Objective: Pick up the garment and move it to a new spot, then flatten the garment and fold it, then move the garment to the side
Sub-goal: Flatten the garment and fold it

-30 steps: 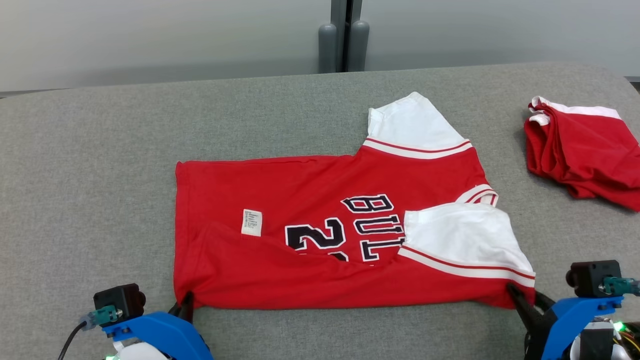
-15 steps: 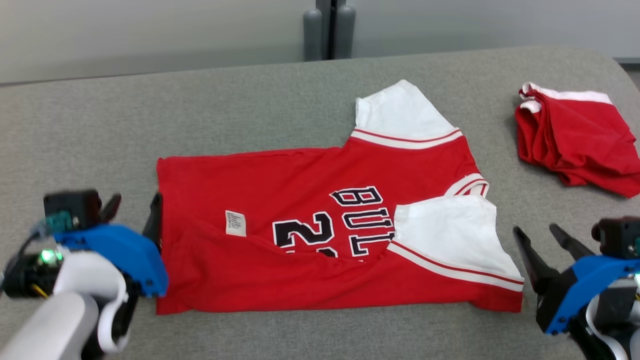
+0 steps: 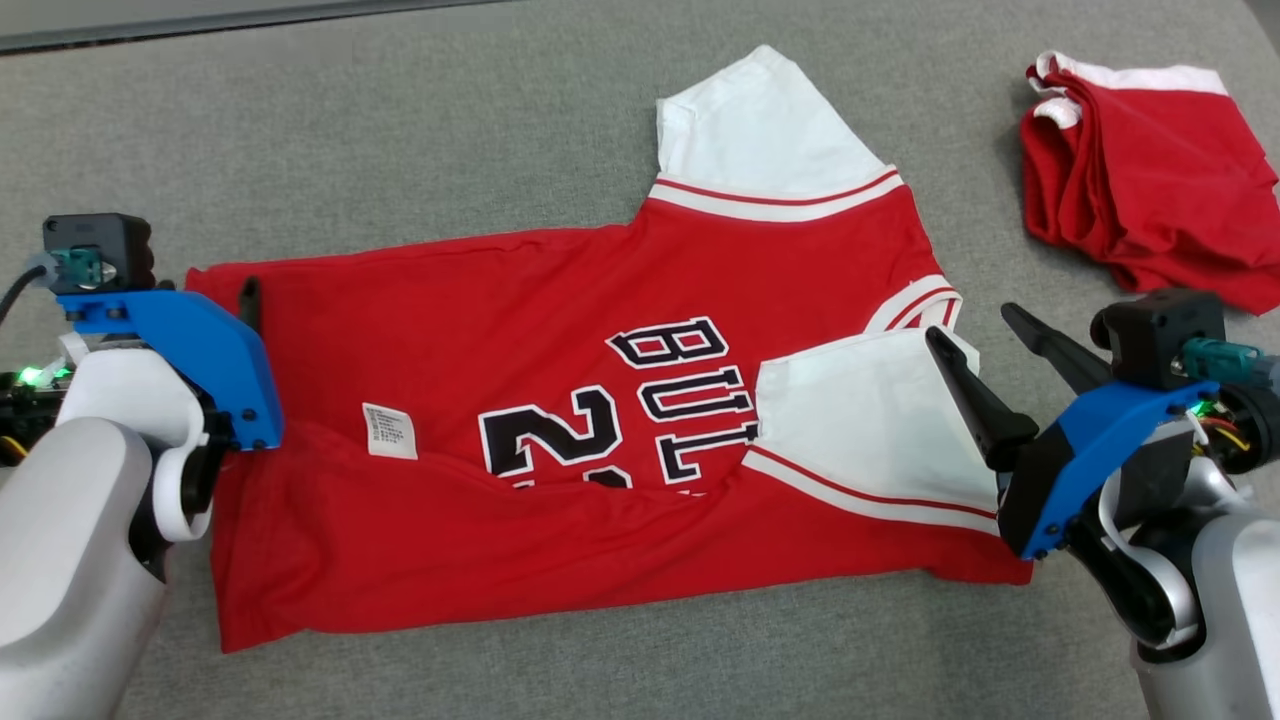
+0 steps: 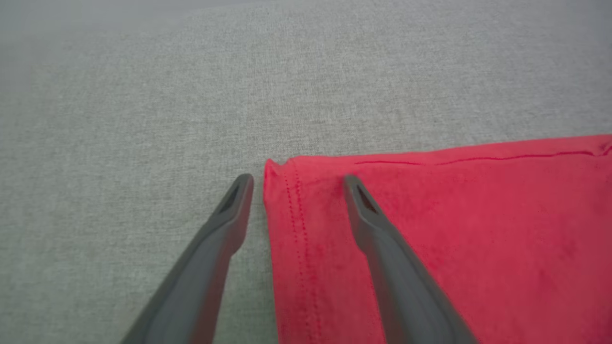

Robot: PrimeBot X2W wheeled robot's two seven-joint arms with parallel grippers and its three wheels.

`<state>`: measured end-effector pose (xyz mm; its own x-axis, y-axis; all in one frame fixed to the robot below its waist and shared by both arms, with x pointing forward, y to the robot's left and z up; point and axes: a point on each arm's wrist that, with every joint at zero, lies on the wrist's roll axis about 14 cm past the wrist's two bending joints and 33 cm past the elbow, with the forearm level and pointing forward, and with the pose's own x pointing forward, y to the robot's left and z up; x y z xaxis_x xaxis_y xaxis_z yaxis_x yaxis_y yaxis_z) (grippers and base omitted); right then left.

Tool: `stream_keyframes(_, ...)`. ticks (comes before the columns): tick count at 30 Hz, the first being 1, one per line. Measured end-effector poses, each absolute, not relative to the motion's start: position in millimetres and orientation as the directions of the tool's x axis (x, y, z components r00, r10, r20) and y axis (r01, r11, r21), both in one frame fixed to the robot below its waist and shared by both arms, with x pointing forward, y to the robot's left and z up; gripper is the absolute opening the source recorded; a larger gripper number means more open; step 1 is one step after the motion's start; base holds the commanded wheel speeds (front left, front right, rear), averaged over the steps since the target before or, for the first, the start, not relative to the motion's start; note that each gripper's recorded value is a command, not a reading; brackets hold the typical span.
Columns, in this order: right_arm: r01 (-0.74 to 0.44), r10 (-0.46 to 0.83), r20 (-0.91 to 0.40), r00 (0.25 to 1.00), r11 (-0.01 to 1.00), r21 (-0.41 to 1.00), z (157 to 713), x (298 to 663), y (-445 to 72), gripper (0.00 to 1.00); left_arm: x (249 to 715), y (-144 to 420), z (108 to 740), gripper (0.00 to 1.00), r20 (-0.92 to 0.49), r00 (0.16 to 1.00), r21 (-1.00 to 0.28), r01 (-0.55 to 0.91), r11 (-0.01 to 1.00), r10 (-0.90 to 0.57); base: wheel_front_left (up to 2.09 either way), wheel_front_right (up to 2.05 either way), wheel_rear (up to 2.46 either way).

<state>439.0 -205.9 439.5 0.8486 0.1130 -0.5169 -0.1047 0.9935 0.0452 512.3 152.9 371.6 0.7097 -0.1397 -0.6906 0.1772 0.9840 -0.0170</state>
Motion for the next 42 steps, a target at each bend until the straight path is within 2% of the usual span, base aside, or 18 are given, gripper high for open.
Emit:
stream_keyframes(7,-0.119,0.118,-0.530,0.840,0.992,0.034,430.9,445.7,-207.6,1.00,516.8,162.4,352.2,1.00,-0.719,0.685,-0.014,0.148,0.989,-0.112,0.00,0.00,0.00)
stream_keyframes(13,-0.137,0.131,-0.525,0.841,0.990,0.028,431.6,454.1,-204.8,1.00,519.0,151.9,346.8,1.00,-0.728,0.668,-0.038,0.190,0.981,-0.157,0.00,0.00,0.00)
stream_keyframes(14,-0.140,0.132,-0.527,0.839,0.990,0.024,431.4,455.4,-204.9,1.00,518.5,150.6,345.4,0.93,-0.730,0.663,-0.041,0.196,0.980,-0.163,0.00,0.00,0.00)
stream_keyframes(15,-0.143,0.133,-0.529,0.838,0.989,0.021,431.1,456.8,-205.3,1.00,519.6,148.9,345.5,0.79,-0.729,0.663,-0.044,0.204,0.978,-0.171,0.00,0.00,0.00)
stream_keyframes(16,-0.147,0.133,-0.531,0.837,0.989,0.016,431.0,458.6,-205.8,1.00,520.8,146.9,346.0,0.48,-0.727,0.662,-0.048,0.213,0.976,-0.180,0.00,0.00,0.00)
stream_keyframes(17,-0.149,0.135,-0.531,0.836,0.989,0.016,431.0,460.4,-206.0,1.00,521.0,145.8,345.5,0.37,-0.727,0.662,-0.051,0.214,0.975,-0.183,0.00,0.00,0.00)
stream_keyframes(19,-0.156,0.137,-0.533,0.835,0.988,0.010,431.0,464.5,-206.0,1.00,520.6,144.8,344.2,0.00,-0.727,0.660,-0.054,0.220,0.974,-0.190,0.00,0.00,0.00)
stream_keyframes(23,-0.175,0.146,-0.536,0.832,0.984,-0.005,433.0,473.8,-204.1,1.00,520.1,142.4,347.1,0.00,-0.719,0.665,-0.059,0.234,0.971,-0.204,0.00,0.00,0.00)
stream_keyframes(32,-0.206,0.138,-0.528,0.838,0.976,-0.071,459.6,540.2,-203.7,1.00,526.1,142.9,378.7,0.00,-0.639,0.734,-0.057,0.253,0.966,-0.230,0.00,0.00,0.00)
stream_keyframes(42,-0.188,0.093,-0.613,0.785,0.978,-0.093,426.0,610.1,-192.4,1.00,528.0,129.0,387.2,0.00,-0.577,0.770,-0.114,0.256,0.960,-0.273,0.00,0.00,0.00)
